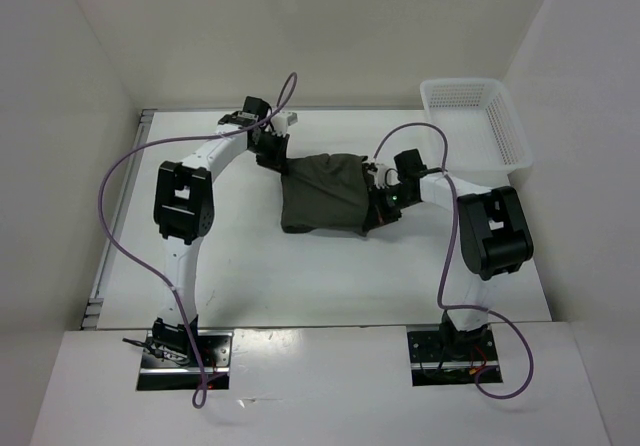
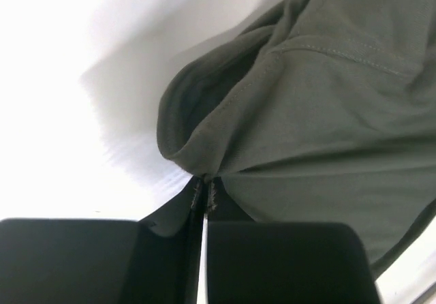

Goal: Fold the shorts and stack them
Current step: Fold the shorts

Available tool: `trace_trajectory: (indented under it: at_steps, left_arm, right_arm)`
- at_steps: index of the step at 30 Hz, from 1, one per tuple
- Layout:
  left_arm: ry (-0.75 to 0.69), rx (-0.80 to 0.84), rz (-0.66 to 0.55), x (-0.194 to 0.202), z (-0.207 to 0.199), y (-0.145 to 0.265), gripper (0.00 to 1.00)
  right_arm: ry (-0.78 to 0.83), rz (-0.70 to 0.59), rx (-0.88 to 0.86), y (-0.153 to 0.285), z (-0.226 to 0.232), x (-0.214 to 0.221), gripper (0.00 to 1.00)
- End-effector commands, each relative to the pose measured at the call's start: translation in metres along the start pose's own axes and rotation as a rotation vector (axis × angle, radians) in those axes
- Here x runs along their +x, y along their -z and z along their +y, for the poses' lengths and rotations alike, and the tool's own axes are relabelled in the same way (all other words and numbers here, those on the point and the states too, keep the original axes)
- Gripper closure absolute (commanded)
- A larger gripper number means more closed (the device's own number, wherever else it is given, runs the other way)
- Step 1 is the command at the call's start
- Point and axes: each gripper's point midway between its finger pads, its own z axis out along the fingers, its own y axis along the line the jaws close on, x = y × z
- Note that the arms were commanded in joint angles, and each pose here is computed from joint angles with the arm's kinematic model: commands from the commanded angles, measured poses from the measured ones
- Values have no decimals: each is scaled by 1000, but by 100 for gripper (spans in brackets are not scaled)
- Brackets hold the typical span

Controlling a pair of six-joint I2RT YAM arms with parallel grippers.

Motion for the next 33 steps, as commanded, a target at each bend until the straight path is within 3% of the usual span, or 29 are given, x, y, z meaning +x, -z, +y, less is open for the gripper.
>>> trace_trajectory:
  at_steps: [1, 4, 7, 8, 9, 10, 11, 12, 15, 19, 24, 30, 33]
  left_arm:
    - [3, -131, -63, -22, 41, 12, 100]
    - [-5, -126, -60, -22, 35, 9, 98]
    - [-18, -123, -43, -18, 27, 3, 88]
    - [-18, -132, -43, -18, 28, 4, 81]
    - [-22, -127, -32, -14, 24, 0, 61]
    - [-22, -126, -32, -14, 24, 0, 53]
    - [-22, -126, -32, -14, 22, 4, 44]
    - [-28, -128, -47, -19, 20, 11, 29]
    - [-41, -130, -80, -31, 9, 36, 12]
    - [-27, -80, -63, -22, -14, 74, 7]
    - [2, 62, 79, 38, -59, 76, 2]
    - [57, 151, 223, 97, -72, 48, 2]
    - [52, 137, 217, 87, -64, 34, 6]
  right_arm:
    - [53, 10, 37, 20, -27, 10, 100]
    - [86, -15, -5, 23, -19, -6, 97]
    - [97, -40, -11, 23, -18, -21, 54]
    - [114, -47, 0, 25, -20, -25, 23]
    - [119, -40, -1, 26, -19, -25, 13]
    - [138, -47, 17, 30, -20, -32, 9]
    - [161, -32, 32, 33, -22, -32, 7]
    - [195, -54, 37, 40, -19, -46, 7]
    - [237, -173, 75, 75, -26, -91, 6]
    - [240, -288, 97, 88, -31, -150, 6]
    - [155, -408, 74, 79, -43, -221, 6]
    - [107, -386, 56, 42, -74, -229, 6]
    - [102, -358, 20, 24, -75, -223, 6]
